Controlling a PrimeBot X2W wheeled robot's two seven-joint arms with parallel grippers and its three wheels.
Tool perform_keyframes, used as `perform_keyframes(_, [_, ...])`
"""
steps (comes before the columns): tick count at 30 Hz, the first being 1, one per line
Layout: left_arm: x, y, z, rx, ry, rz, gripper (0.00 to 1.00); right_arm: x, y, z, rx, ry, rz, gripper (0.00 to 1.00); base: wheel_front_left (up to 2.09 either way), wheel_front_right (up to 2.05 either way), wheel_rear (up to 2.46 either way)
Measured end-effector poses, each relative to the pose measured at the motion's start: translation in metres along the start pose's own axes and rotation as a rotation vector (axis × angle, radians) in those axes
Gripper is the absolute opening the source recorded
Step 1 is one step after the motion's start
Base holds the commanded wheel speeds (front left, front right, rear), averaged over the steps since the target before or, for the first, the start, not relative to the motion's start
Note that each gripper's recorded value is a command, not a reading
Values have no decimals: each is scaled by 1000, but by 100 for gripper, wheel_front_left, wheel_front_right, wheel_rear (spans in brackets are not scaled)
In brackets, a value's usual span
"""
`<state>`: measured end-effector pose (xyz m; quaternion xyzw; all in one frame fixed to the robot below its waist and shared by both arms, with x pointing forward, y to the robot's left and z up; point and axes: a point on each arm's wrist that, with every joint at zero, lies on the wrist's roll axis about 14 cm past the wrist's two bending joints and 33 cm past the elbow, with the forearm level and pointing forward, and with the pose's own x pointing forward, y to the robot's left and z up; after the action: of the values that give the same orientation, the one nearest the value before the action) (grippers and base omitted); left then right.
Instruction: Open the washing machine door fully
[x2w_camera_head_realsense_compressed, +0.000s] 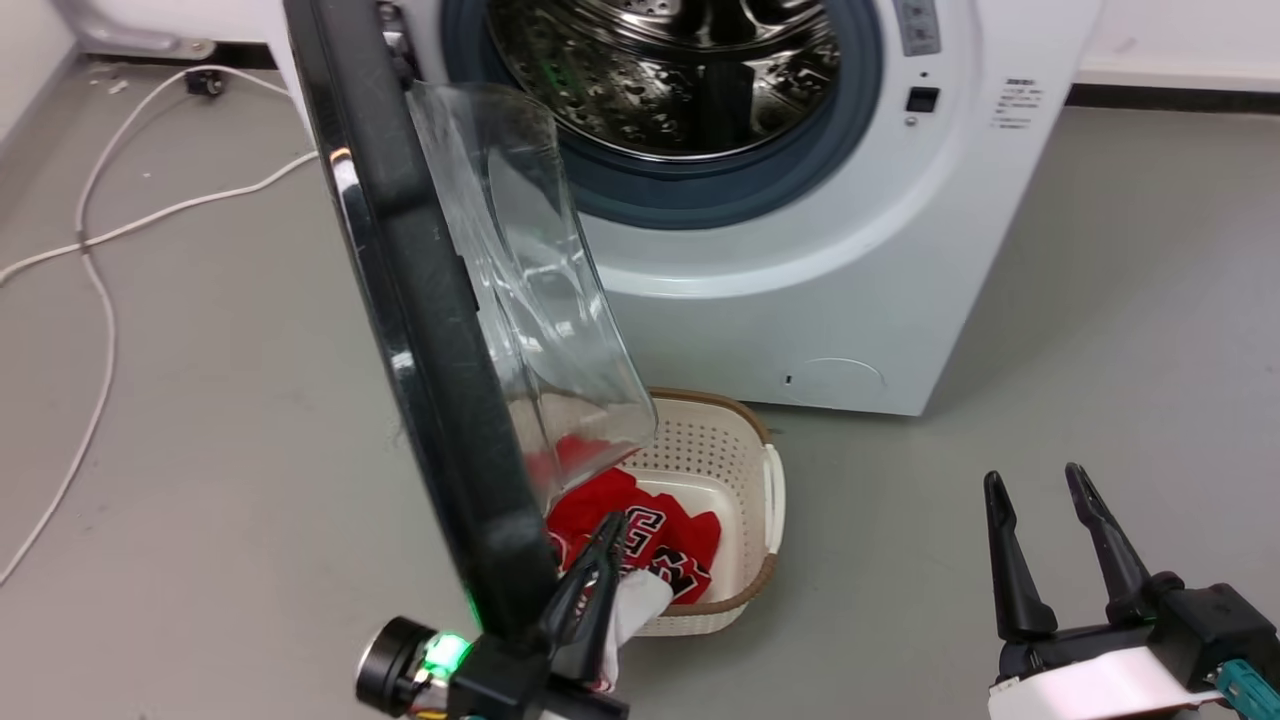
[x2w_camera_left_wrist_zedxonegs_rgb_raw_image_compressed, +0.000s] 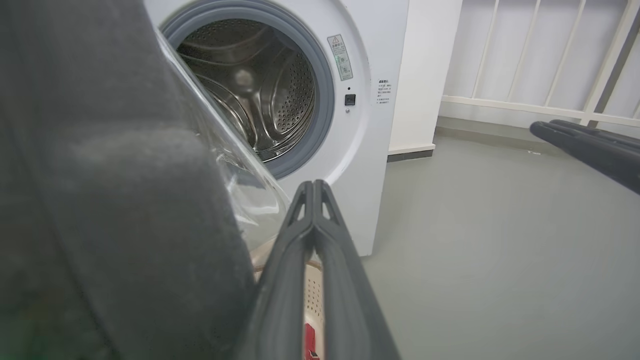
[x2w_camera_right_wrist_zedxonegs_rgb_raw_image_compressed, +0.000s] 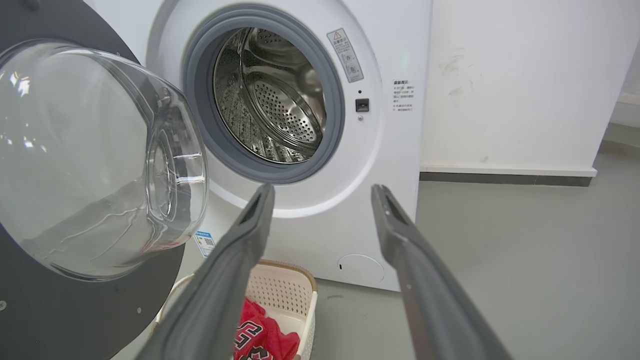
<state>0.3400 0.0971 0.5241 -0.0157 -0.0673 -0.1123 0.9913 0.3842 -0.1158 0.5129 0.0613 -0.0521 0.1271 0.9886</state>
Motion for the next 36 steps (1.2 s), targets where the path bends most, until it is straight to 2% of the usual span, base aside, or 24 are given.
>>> perform_keyframes(19, [-61,103,1,59,37,401,0,25,48,-23,23,52,158,100,0,0,0])
perform_keyframes(30, [-118,191,5,49,46,719,0,31,52,-37,30,86,173,100,0,0,0])
perform_keyframes(36, [-129,230,11,56,25,821,0,32,51,-46,28,106,174,100,0,0,0])
